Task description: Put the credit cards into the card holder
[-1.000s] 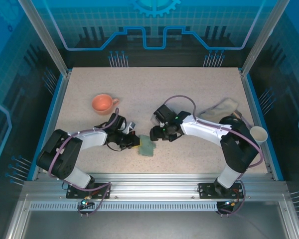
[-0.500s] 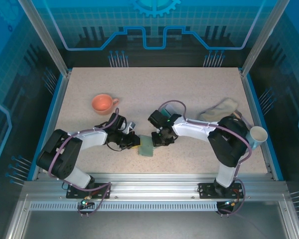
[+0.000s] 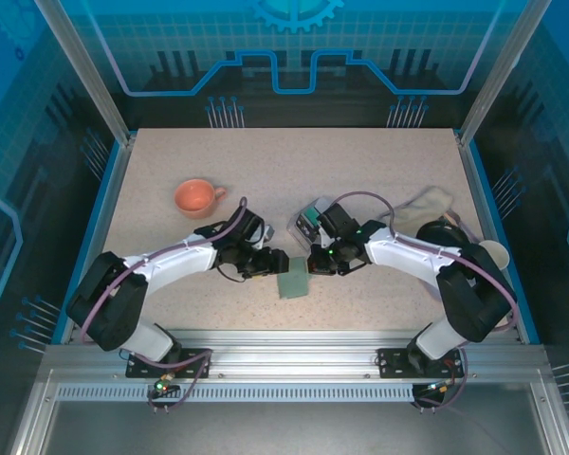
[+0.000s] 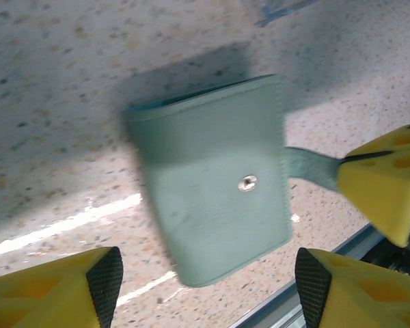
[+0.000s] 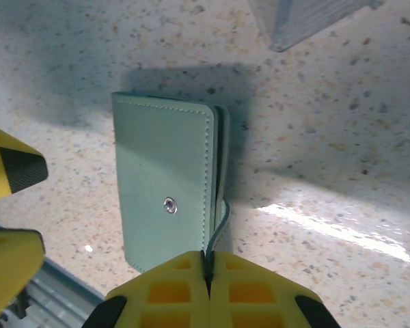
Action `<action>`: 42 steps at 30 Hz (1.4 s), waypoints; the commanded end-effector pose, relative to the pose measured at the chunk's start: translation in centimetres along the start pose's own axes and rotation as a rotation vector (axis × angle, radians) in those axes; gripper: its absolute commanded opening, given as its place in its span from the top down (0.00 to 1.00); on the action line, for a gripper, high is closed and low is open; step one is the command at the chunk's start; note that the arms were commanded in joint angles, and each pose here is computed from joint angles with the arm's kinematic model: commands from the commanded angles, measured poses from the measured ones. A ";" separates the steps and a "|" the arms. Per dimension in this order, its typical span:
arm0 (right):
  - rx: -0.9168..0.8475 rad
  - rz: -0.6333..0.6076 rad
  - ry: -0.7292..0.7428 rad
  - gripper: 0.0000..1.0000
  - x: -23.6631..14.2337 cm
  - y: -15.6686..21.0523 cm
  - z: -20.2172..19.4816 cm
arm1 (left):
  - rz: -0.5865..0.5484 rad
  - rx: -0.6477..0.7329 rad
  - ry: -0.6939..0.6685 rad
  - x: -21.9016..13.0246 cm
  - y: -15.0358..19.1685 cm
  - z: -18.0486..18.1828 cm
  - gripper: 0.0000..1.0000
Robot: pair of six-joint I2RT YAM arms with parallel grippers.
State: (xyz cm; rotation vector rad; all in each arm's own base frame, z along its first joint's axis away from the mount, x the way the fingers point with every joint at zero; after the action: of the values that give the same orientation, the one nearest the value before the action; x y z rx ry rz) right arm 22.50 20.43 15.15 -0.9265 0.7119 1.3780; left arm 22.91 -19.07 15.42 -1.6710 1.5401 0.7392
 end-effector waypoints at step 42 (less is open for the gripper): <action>-0.112 -0.202 0.258 0.65 -6.3 -3.3 -1.8 | 0.052 -0.013 -0.175 4.0 -1.0 -1.3 0.56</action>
State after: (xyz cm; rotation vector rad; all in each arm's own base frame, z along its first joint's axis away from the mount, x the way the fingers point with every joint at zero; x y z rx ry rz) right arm 23.81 16.54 16.90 -1.1590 0.8116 1.2119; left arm 24.30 -22.70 11.86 -1.5072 1.4725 0.9457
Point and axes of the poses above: each hand's point on the last joint's axis, 136 mm out from that joint toward the fingers, its own x axis out along the fingers, its own z axis along the line the jaws close on, y = z × x, the point moved 10 cm from there along -x, back along the fingers
